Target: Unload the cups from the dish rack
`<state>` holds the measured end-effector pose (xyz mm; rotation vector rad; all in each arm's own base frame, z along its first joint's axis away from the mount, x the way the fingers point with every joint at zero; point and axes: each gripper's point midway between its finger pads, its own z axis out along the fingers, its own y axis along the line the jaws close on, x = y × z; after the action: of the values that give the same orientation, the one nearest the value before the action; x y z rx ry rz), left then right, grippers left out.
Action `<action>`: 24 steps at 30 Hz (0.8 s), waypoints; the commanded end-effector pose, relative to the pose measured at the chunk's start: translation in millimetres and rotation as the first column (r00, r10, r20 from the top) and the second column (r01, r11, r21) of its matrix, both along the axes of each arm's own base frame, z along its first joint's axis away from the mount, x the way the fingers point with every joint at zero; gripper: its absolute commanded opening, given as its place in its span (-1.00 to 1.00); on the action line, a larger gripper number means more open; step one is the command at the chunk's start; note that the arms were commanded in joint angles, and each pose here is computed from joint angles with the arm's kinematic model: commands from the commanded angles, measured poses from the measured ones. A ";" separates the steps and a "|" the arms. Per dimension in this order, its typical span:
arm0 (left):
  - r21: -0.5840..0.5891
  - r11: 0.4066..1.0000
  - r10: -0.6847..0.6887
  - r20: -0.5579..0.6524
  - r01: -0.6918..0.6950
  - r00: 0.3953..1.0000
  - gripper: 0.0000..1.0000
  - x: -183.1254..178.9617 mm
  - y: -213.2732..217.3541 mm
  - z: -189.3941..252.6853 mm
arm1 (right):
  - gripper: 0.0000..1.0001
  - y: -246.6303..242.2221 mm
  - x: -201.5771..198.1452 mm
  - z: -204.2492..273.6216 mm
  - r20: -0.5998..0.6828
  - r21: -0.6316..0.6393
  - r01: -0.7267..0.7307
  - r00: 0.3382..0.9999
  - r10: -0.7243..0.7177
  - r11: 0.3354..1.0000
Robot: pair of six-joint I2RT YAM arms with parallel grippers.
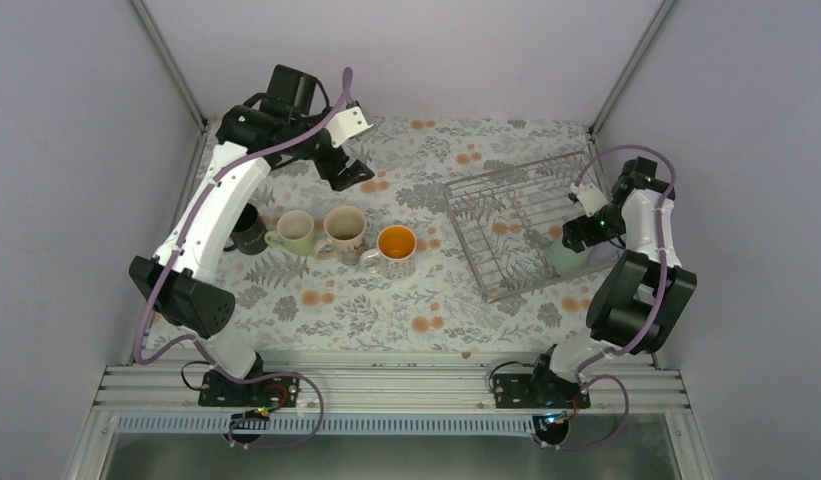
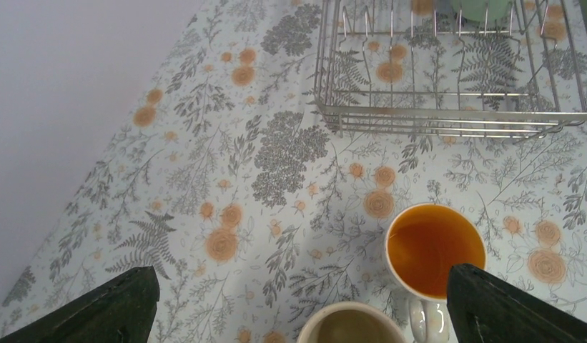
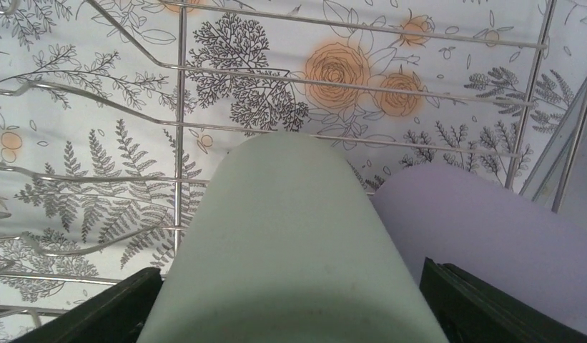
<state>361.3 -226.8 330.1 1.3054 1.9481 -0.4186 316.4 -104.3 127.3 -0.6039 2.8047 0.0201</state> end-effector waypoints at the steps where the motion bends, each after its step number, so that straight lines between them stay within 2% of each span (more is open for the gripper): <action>1: -0.072 0.997 -0.013 -0.008 0.013 1.000 1.00 -0.2 -11.0 6.0 | 0.71 -0.6 9.8 -3.2 0.020 -0.020 -0.005 1.000 0.005 1.000; 2: -0.086 0.996 -0.018 0.000 0.018 1.000 1.00 -0.5 -13.0 8.7 | 0.60 -0.2 11.2 -3.4 0.021 -0.015 -0.004 1.000 0.005 1.000; 5: -0.139 0.990 -0.022 0.009 0.023 1.000 1.00 -3.2 -17.5 14.4 | -0.07 0.7 16.3 0.1 0.031 0.003 0.008 1.000 -0.008 1.000; 7: -0.172 0.985 -0.032 0.014 0.034 0.999 1.00 -6.6 -20.4 18.3 | -0.37 4.2 15.4 4.2 0.021 0.026 0.012 1.000 -0.012 1.000; 11: -0.234 0.970 -0.073 -0.004 0.070 0.997 1.00 -16.4 -27.7 28.2 | -0.52 11.5 18.1 36.2 0.080 0.048 -0.003 0.997 -0.001 0.999; 15: -0.339 0.929 -0.155 0.005 0.147 0.988 1.00 -29.6 -39.8 48.3 | -0.64 36.7 24.9 92.9 0.198 0.118 -0.073 0.979 0.048 0.990; 21: -0.527 0.808 -0.318 -0.011 0.265 0.948 1.00 -44.8 -63.0 65.6 | -0.72 88.3 38.0 205.3 0.461 0.195 -0.202 0.883 0.092 0.960; 24: -0.565 0.773 -0.369 -0.032 0.288 0.929 1.00 -43.3 -70.4 66.8 | -0.79 122.6 36.0 247.3 0.556 0.243 -0.305 0.822 0.126 0.921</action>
<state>327.3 -282.0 378.6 1.2136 1.6414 -0.9935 366.6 -34.0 319.0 -0.6811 2.3004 0.1052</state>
